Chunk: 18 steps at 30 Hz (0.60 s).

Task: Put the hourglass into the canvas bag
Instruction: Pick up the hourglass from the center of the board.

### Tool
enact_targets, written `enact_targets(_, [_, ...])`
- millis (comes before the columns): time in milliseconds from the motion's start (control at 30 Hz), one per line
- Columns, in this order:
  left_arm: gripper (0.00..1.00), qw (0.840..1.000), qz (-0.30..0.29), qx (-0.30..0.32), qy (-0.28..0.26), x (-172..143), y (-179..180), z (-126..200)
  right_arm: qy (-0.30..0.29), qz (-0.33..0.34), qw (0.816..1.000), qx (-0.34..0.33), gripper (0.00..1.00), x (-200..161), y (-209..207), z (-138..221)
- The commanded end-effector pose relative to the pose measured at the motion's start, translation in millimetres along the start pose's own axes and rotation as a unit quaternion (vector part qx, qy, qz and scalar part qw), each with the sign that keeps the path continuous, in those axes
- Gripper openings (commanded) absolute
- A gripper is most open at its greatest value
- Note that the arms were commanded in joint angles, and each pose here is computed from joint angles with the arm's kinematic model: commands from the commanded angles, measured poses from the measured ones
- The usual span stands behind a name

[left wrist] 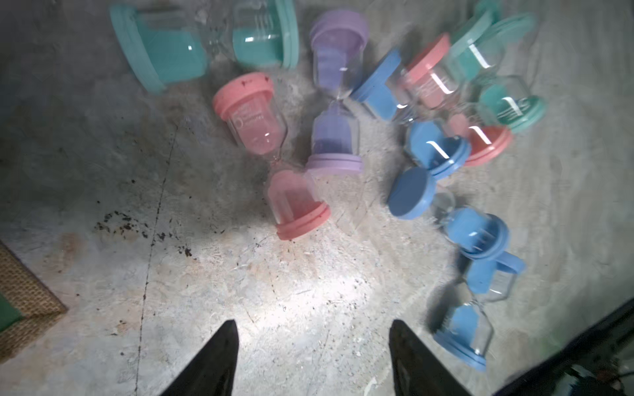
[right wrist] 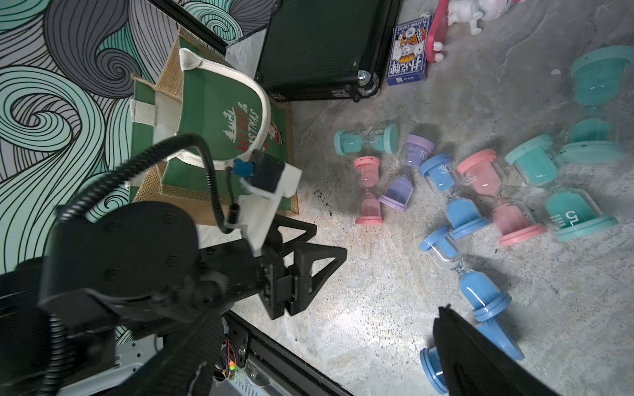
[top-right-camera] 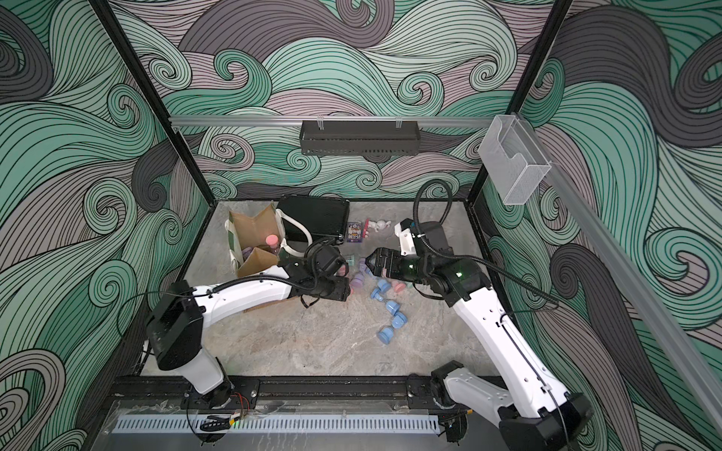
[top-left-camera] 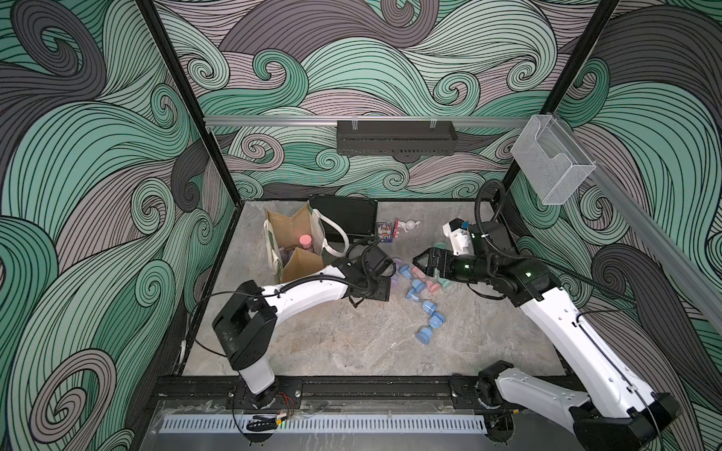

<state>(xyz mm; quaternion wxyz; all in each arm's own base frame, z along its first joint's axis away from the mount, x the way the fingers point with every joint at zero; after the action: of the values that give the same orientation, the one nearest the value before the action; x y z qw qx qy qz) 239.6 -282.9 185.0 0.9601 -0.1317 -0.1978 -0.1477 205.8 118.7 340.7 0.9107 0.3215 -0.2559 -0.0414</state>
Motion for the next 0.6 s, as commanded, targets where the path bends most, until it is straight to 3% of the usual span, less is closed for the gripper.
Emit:
enact_targets(0, [0.68,0.998,0.036,0.047,-0.034,16.8,-3.7,-7.6,0.012,-0.027,0.999,-0.018,1.0,3.9,0.6,6.5])
enact_targets(233, [0.66,0.995,0.041,0.084,-0.041,23.0,-6.2,-34.5,0.013,-0.039,0.999,0.007,1.0,13.0,11.9,13.4])
enact_targets(367, [0.66,0.995,0.038,0.074,-0.048,25.9,-10.5,-43.4,0.012,-0.038,0.999,0.019,1.0,16.5,16.8,16.1])
enact_targets(567, [0.64,0.995,0.029,0.094,-0.026,25.8,-11.3,-61.7,0.011,-0.042,0.999,0.023,1.0,15.9,17.8,18.4])
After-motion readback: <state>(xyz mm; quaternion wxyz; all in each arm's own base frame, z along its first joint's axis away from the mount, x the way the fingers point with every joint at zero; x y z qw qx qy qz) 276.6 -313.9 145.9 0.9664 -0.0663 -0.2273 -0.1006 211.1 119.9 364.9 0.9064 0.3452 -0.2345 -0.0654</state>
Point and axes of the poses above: each gripper's point midway between its finger pads, its own z axis back along the fingers, its own y axis along the line the jaws close on, x = y × z, the point moved 10 cm from there along z, back along the fingers, and after that the axes turned 7 degrees about -z, right-handed, at the moved point
